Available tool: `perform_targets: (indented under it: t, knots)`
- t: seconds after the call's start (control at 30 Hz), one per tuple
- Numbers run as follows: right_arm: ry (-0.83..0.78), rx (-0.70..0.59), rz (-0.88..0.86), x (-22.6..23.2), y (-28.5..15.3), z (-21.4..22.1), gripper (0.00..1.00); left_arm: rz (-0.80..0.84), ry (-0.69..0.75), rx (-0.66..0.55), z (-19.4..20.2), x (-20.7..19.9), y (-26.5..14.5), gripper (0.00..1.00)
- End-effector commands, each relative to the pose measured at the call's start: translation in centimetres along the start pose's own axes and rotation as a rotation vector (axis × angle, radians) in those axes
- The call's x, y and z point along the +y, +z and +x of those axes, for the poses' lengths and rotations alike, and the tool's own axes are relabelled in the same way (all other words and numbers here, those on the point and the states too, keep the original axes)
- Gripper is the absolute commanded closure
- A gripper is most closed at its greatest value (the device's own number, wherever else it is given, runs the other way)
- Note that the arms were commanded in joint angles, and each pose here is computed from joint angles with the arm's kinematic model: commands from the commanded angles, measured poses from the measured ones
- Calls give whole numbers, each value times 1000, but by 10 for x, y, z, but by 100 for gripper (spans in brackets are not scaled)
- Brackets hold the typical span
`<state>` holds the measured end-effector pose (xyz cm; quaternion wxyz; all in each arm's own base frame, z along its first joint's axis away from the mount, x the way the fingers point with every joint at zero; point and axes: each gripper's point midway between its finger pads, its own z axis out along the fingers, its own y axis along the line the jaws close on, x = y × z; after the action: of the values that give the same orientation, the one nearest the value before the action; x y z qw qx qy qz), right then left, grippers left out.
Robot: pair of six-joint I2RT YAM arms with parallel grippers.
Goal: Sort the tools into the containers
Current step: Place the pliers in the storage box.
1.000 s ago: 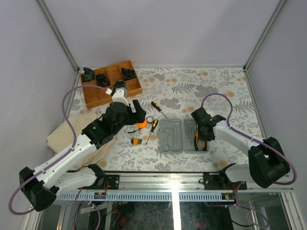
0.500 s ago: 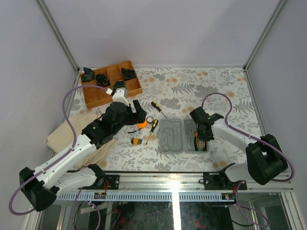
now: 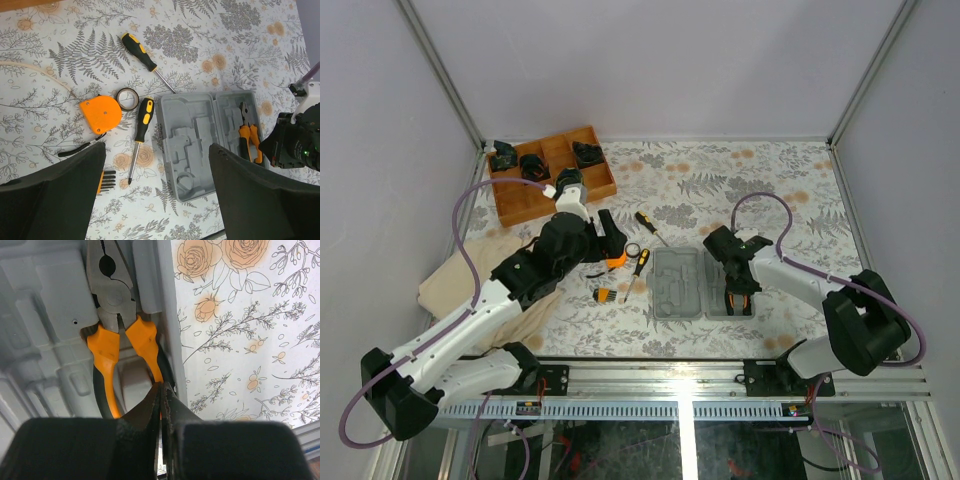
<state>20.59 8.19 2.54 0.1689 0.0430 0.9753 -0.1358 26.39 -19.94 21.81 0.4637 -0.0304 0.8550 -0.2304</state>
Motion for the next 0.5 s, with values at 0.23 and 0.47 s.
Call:
perform_targets:
  t: [0.23,0.47]
  knots:
    - [14,187,-203,45,8,46,97,-36,-14,-12,-2,8,2,17]
    - [11,107,-253,54,-11,15,95,-52,-21,-22,-7,10,0,17]
